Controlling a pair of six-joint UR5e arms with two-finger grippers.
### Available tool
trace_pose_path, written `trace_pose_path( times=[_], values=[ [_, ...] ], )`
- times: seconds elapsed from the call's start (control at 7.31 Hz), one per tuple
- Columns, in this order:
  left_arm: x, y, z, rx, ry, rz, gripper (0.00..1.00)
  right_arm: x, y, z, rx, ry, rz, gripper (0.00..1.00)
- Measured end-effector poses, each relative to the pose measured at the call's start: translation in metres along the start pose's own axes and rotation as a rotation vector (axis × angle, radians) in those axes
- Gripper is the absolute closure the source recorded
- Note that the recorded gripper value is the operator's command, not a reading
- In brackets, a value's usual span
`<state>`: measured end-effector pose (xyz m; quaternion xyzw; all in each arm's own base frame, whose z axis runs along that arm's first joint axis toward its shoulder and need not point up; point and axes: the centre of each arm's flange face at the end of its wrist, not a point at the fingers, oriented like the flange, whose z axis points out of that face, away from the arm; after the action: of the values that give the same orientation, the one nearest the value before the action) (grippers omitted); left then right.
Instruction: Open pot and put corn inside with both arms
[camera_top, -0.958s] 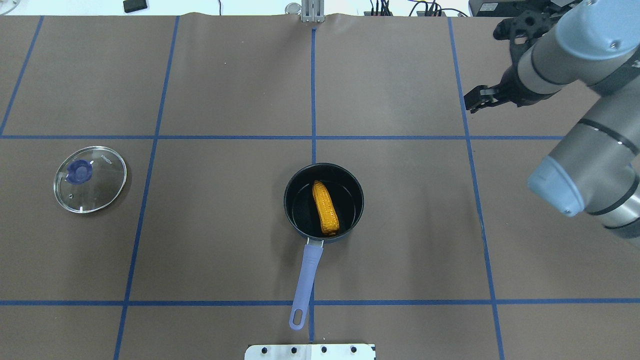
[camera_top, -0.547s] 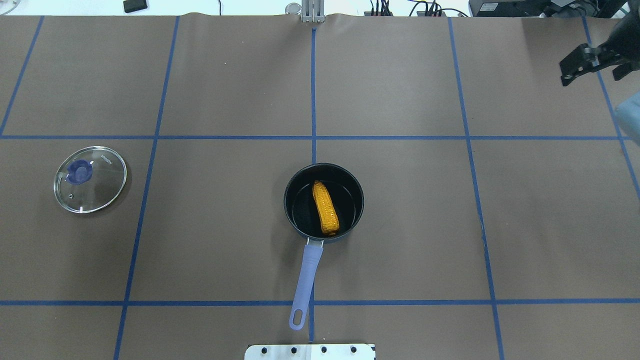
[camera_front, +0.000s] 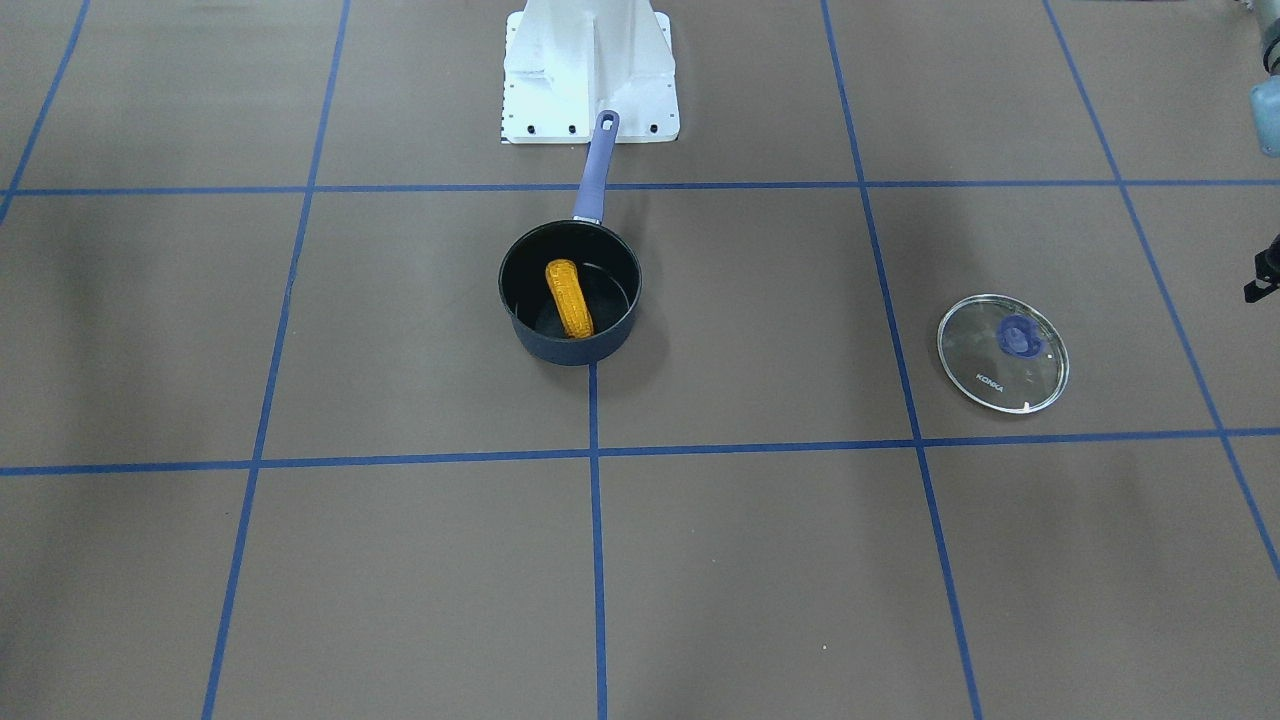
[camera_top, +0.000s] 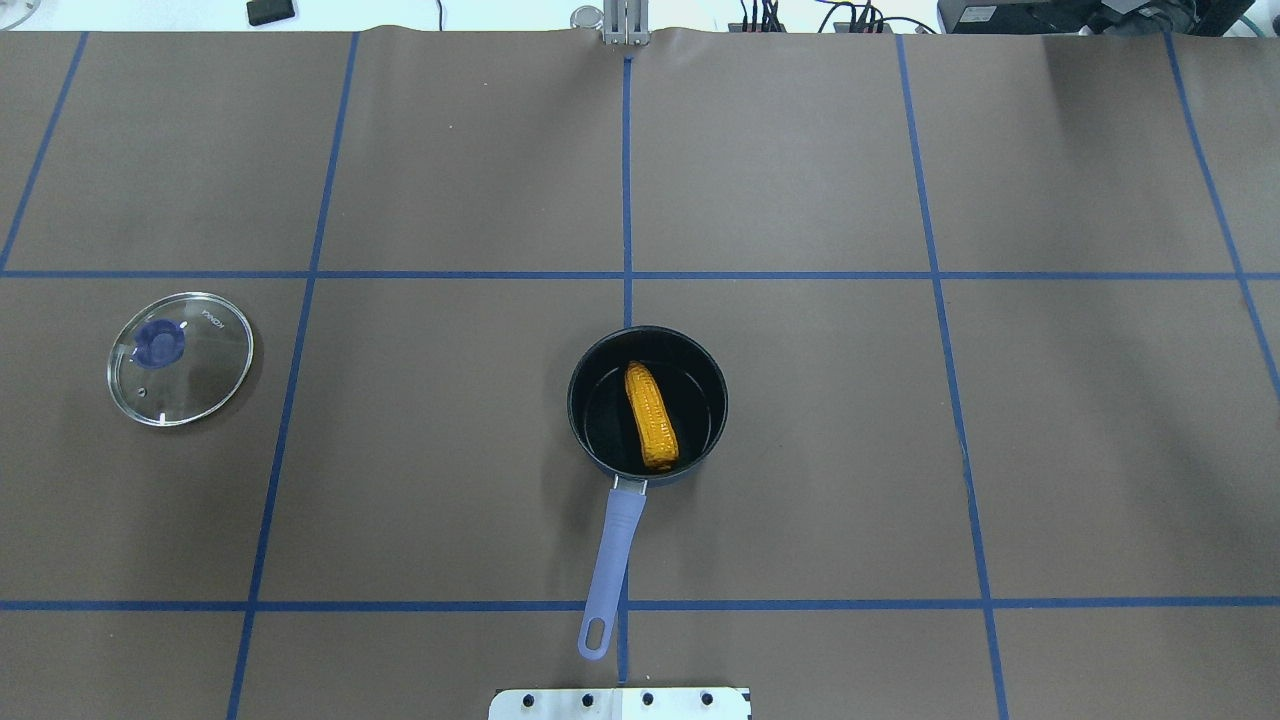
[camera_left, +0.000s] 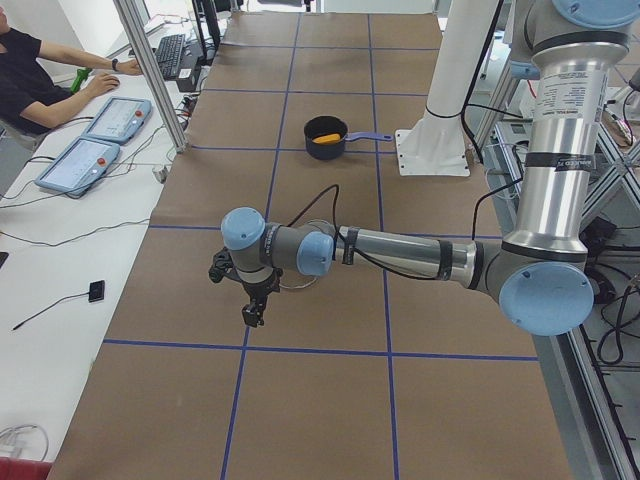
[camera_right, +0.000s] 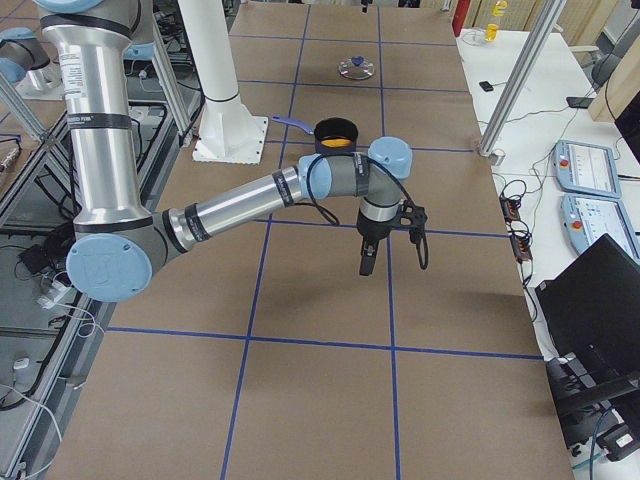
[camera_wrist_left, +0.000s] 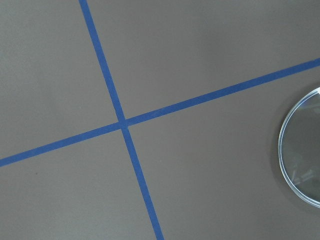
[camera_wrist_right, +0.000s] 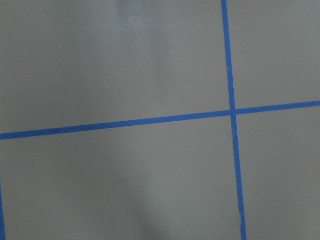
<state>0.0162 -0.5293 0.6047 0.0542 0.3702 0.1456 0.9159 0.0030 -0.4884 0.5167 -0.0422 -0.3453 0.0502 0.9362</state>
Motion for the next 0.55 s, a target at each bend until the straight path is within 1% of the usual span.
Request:
trace_pose_path(
  times=[0.14,0.27,0.41,0.55],
  values=[
    [0.000,0.000,0.000,0.000,0.000,0.001,0.01,0.027,0.013,0.008,-0.020,-0.013,-0.007,0.00],
    [-0.001,0.000,0.000,0.000,0.000,0.001,0.01,0.045,0.021,0.016,-0.030,-0.018,-0.009,0.00],
    [-0.001,0.001,0.000,0.001,-0.001,0.001,0.01,0.058,0.024,0.028,-0.022,-0.022,-0.019,0.00],
    [0.000,0.001,0.000,0.001,-0.001,0.001,0.01,0.072,0.024,0.042,-0.003,-0.027,-0.036,0.00]
  ],
)
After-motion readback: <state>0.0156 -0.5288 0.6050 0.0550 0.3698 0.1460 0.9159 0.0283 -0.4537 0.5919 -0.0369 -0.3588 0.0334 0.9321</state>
